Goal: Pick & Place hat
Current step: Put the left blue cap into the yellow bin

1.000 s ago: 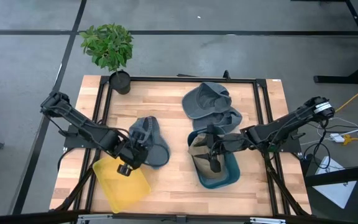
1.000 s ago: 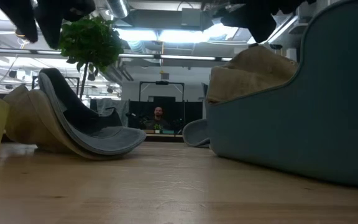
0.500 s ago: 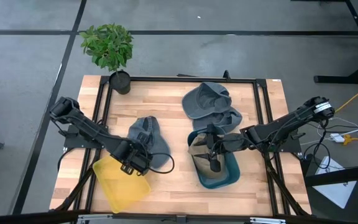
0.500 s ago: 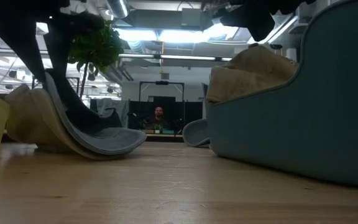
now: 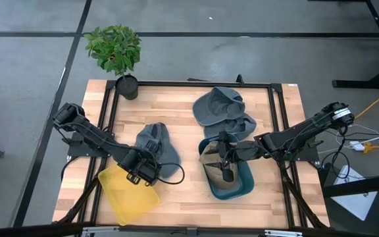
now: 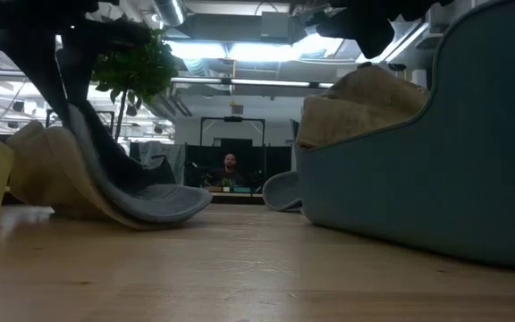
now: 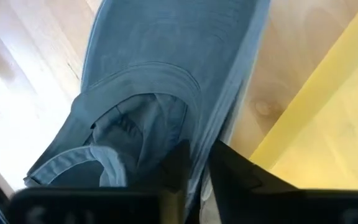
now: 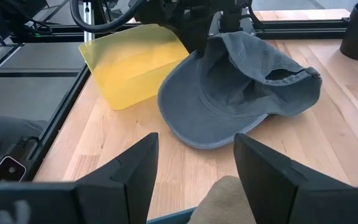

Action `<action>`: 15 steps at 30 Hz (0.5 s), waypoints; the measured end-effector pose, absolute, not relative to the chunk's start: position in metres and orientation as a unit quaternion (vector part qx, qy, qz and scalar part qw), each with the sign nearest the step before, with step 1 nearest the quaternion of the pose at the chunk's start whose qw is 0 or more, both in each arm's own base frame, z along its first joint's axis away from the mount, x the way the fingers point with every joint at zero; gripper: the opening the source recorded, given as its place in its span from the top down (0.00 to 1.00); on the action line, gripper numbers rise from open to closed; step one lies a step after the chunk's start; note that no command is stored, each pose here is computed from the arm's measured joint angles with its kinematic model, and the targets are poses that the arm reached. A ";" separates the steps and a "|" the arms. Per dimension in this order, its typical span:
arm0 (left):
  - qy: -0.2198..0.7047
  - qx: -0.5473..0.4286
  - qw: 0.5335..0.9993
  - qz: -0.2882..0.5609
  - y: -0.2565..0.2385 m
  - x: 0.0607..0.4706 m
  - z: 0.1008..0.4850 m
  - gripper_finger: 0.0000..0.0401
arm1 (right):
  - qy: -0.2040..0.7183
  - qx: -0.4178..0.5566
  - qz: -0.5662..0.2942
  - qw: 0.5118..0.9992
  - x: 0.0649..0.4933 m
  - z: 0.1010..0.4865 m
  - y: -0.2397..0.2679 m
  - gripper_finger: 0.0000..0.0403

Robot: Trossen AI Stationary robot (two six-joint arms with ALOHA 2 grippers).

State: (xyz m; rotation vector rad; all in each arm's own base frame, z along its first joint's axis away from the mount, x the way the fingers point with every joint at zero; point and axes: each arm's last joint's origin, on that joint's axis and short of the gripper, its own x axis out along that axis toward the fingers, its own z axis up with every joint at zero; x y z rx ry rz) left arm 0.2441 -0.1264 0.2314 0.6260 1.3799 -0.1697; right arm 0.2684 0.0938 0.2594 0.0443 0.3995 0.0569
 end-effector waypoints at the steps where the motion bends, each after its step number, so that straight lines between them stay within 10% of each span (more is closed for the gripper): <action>1: 0.626 0.282 0.723 -0.078 -0.126 0.244 0.231 0.92 | 0.198 0.022 0.028 0.979 0.268 0.259 0.094 0.48; 15: 0.588 0.258 0.765 -0.046 -0.120 0.251 0.259 0.98 | 0.190 0.021 0.005 0.982 0.269 0.260 0.093 0.48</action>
